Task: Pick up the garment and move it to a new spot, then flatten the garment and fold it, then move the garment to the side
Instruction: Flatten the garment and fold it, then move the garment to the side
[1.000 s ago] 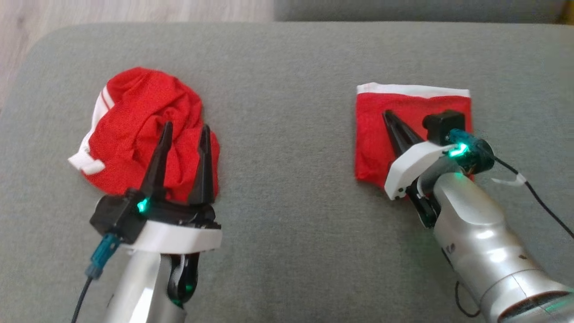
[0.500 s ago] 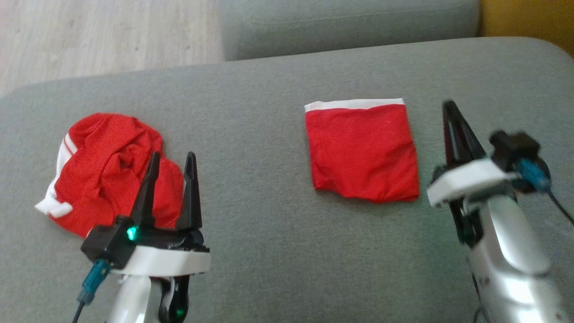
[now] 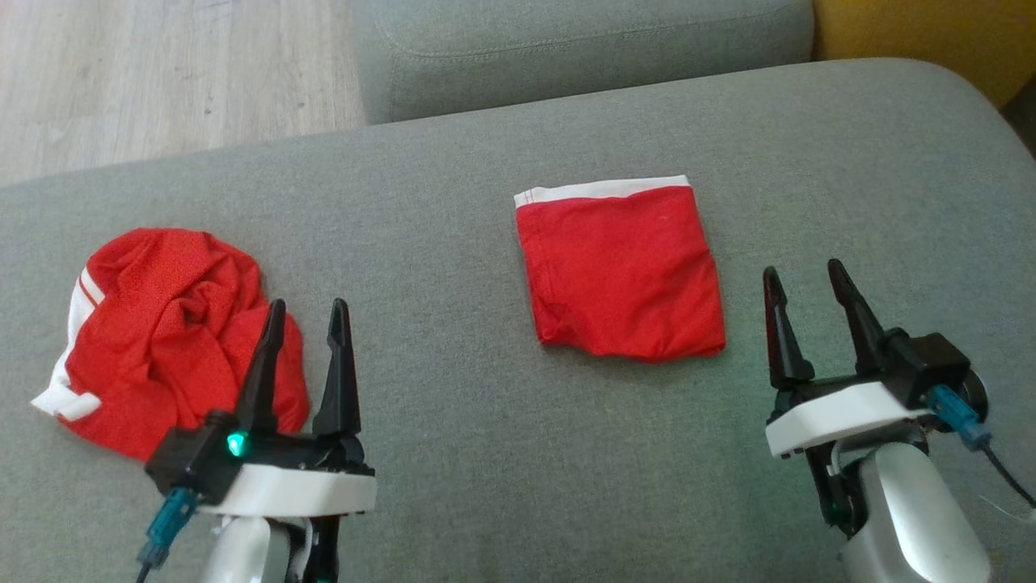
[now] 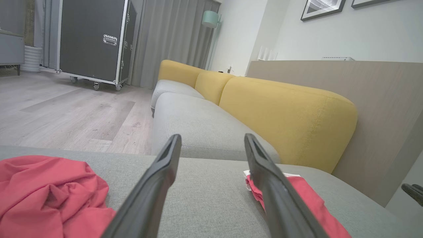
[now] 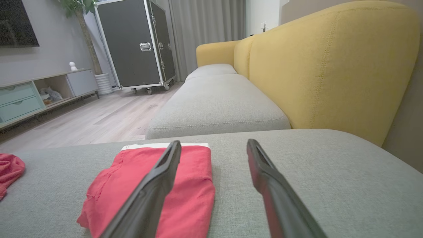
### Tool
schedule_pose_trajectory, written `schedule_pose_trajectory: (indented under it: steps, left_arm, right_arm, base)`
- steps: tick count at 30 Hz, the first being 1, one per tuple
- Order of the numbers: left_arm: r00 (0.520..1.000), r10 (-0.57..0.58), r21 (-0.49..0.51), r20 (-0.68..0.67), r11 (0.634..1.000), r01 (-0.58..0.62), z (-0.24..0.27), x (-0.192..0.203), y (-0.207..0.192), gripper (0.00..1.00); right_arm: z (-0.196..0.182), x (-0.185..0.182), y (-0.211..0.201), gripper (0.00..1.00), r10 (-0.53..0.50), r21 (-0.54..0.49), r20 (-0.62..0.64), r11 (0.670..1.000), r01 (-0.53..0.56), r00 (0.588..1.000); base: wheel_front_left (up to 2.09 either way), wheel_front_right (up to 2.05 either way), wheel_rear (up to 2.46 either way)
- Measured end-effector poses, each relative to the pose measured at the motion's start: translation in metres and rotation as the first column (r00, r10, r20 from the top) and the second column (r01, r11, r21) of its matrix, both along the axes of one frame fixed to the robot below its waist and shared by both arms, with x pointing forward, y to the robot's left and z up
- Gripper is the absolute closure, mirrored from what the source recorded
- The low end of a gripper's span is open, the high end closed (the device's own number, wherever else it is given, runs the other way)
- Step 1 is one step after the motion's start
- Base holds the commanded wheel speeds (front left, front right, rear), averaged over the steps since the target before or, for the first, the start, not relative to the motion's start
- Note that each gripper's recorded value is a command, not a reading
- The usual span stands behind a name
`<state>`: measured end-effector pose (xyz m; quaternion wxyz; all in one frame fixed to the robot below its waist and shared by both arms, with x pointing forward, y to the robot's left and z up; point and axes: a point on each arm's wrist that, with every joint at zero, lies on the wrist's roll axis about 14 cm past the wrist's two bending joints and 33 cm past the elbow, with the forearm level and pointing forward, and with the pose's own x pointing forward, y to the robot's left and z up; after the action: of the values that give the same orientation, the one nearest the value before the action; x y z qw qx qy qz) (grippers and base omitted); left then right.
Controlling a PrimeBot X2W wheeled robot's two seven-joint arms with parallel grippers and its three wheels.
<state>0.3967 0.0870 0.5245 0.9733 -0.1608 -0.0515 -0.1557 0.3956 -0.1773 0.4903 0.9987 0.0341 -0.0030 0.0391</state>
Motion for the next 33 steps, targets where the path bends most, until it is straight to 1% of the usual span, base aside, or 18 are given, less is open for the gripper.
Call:
schedule_pose_trajectory:
  steps: [6, 9, 10, 11, 13, 15, 18, 19, 22, 25, 29, 30, 31, 33]
  left_arm:
    - [1.000, 0.003, 0.002, -0.018, 1.000, -0.003, -0.007, 0.001, 0.001, 0.00]
    - [1.000, 0.008, 0.002, -0.030, 1.000, -0.008, -0.011, 0.003, 0.003, 0.00]
    - [0.999, 0.009, 0.003, -0.036, 1.000, -0.009, -0.013, 0.004, 0.004, 0.00]
    - [0.999, 0.008, 0.005, -0.042, 1.000, -0.008, -0.016, 0.006, 0.004, 0.00]
    - [0.999, 0.013, 0.006, -0.043, 1.000, -0.013, -0.017, 0.011, 0.005, 0.00]
    - [0.999, 0.022, 0.009, -0.044, 1.000, -0.021, -0.018, 0.016, 0.008, 0.00]
    - [0.998, 0.029, 0.015, -0.053, 0.999, -0.029, -0.021, 0.020, 0.012, 0.00]
    - [0.997, 0.039, 0.020, -0.066, 0.999, -0.038, -0.026, 0.021, 0.015, 0.00]
    - [0.995, 0.058, 0.027, -0.079, 0.998, -0.056, -0.031, 0.022, 0.022, 0.00]
    - [0.994, 0.070, 0.033, -0.088, 0.997, -0.067, -0.034, 0.023, 0.027, 0.00]
    - [0.993, 0.078, 0.037, -0.094, 0.997, -0.075, -0.037, 0.025, 0.030, 0.00]
    - [0.992, 0.078, 0.037, -0.095, 0.996, -0.075, -0.038, 0.026, 0.030, 0.00]
    - [0.992, 0.078, 0.037, -0.095, 0.997, -0.075, -0.038, 0.026, 0.030, 0.00]
    - [0.993, 0.077, 0.037, -0.094, 0.997, -0.074, -0.037, 0.026, 0.030, 0.00]
  right_arm:
    - [-0.002, 0.007, 0.009, 0.00, 0.026, -0.004, -0.004, 1.000, -0.026, 1.000]
    - [-0.009, 0.016, 0.014, 0.00, 0.041, -0.004, -0.030, 0.999, -0.041, 0.999]
    - [-0.013, 0.020, 0.015, 0.00, 0.045, -0.005, -0.045, 0.999, -0.045, 0.998]
    - [-0.024, 0.030, 0.017, 0.00, 0.051, -0.002, -0.098, 0.999, -0.052, 0.994]
    - [-0.035, 0.041, 0.018, 0.00, 0.050, 0.033, -0.155, 0.998, -0.045, 0.987]
    - [-0.048, 0.052, 0.019, 0.00, 0.047, 0.065, -0.216, 0.997, -0.034, 0.975]
    - [-0.069, 0.064, 0.024, 0.00, 0.055, 0.082, -0.303, 0.996, -0.031, 0.951]
    - [-0.085, 0.069, 0.029, 0.00, 0.065, 0.102, -0.364, 0.994, -0.030, 0.929]
    - [-0.107, 0.073, 0.037, 0.00, 0.081, 0.124, -0.448, 0.992, -0.027, 0.890]
    - [-0.122, 0.075, 0.046, 0.00, 0.099, 0.131, -0.498, 0.991, -0.038, 0.862]
    - [-0.124, 0.088, 0.051, 0.01, 0.112, 0.100, -0.509, 0.992, -0.070, 0.853]
    - [-0.124, 0.090, 0.052, 0.76, 0.115, 0.090, -0.510, 0.993, -0.080, 0.853]
    - [-0.123, 0.091, 0.053, 1.00, 0.118, 0.081, -0.506, 0.993, -0.089, 0.854]
    - [-0.123, 0.091, 0.054, 1.00, 0.120, 0.070, -0.503, 0.993, -0.098, 0.856]
  base:
    - [0.00, 0.00, 0.00]
    - [0.00, 0.00, 0.00]
    - [0.00, 0.00, 0.00]
    - [0.00, 0.00, 0.00]
    - [0.00, 0.00, 0.00]
    - [0.00, 0.00, 0.00]
    - [0.00, 0.00, 0.00]
    - [0.00, 0.00, 0.00]
    - [0.00, 0.00, 0.00]
    - [0.00, 0.00, 0.00]
    - [0.00, 0.00, 0.00]
    - [0.00, 0.00, 0.00]
    - [0.00, 0.00, 0.00]
    - [0.00, 0.00, 0.00]
